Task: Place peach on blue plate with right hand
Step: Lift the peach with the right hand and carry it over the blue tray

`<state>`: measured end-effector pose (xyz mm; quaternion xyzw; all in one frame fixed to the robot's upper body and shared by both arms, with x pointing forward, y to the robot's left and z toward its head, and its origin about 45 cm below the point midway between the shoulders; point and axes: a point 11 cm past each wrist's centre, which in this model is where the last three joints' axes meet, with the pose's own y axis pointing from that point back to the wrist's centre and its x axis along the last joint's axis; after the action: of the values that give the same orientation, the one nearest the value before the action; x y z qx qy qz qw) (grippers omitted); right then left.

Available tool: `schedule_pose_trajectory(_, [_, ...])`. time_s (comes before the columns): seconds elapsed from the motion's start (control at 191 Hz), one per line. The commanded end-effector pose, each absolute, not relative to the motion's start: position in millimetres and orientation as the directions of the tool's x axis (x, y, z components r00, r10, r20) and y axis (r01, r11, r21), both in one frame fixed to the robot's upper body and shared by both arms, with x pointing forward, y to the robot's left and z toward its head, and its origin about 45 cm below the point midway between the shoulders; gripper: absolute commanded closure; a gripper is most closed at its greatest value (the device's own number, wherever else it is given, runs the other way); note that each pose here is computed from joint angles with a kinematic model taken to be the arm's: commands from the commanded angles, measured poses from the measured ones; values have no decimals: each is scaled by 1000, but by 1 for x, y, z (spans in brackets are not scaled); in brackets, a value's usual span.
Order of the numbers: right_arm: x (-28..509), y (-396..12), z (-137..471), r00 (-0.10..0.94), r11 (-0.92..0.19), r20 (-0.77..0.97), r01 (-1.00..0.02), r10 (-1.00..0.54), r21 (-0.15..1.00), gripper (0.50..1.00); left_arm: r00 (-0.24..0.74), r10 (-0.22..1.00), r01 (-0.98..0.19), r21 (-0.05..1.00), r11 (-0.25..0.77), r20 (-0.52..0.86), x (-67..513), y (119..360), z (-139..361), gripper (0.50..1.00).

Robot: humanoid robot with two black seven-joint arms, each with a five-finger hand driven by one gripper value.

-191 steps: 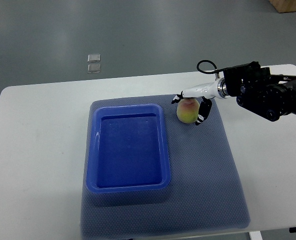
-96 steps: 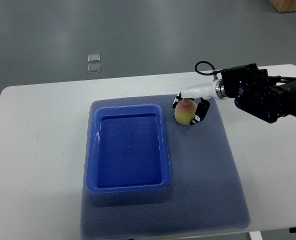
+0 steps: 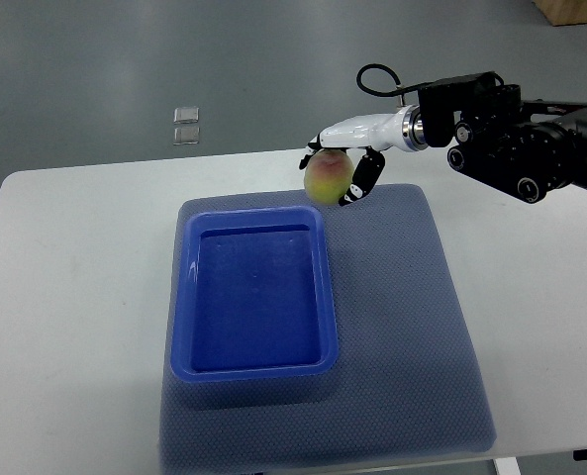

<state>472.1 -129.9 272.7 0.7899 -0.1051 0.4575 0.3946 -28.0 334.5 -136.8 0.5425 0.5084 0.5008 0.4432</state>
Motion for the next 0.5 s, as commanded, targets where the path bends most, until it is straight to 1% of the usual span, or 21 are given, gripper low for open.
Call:
schedule_pose_trajectory(0.0, [460,-101,273,554,-719,803,-466,218,516,920,-19,995,108,990,-91,93,-28,335,-137,500])
schedule_pose_trajectory(0.037, [460,-101,273,554,-719,803,-466,218,516,920,-19,995,108,990,-91,93,-28,335,-137,500])
schedule_pose_trajectory(0.042, [452,-82,270,555,-743,798,-427,234,515,918,-19,995,108,990,-91,93,-28,335,-137,500])
schedule_pose_trajectory(0.089, [444,-69,267,557,-762,793,-394,247,514,918,-19,995,108,990,-92,95,-28,335,-137,500])
schedule_pose_trajectory(0.136, [439,-61,265,557,-775,789,-368,258,514,916,-19,995,108,990,-92,95,-28,335,-137,500])
schedule_pose_trajectory(0.183, [439,-61,265,557,-775,789,-368,258,514,916,-19,995,108,990,-92,95,-28,335,-137,500])
schedule_pose_trajectory(0.188, [432,-49,262,560,-790,783,-336,271,513,912,-19,995,108,990,-92,95,-28,335,-137,500])
schedule_pose_trajectory(0.22, [427,-42,258,563,-796,778,-317,279,516,908,-19,995,108,990,-92,95,-28,335,-137,500])
schedule_pose_trajectory(0.34, [421,-35,251,567,-799,769,-296,294,524,901,-19,995,108,990,-91,93,-28,335,-137,500])
schedule_pose_trajectory(0.345, [415,-31,241,576,-800,758,-276,307,533,899,-19,995,108,990,-91,93,-28,335,-137,500])
schedule_pose_trajectory(0.376, [409,-29,232,586,-799,746,-259,317,543,897,-19,995,108,990,-92,95,-28,335,-137,500])
schedule_pose_trajectory(0.439, [408,-29,229,589,-798,742,-256,319,546,897,-19,995,108,990,-92,95,-28,335,-137,500])
schedule_pose_trajectory(0.444, [401,-27,217,594,-791,729,-237,341,564,895,-19,995,108,990,-91,93,-28,335,-137,500])
schedule_pose_trajectory(0.497, [397,-27,207,594,-781,719,-229,360,581,891,-19,995,108,990,-92,95,-28,335,-137,500])
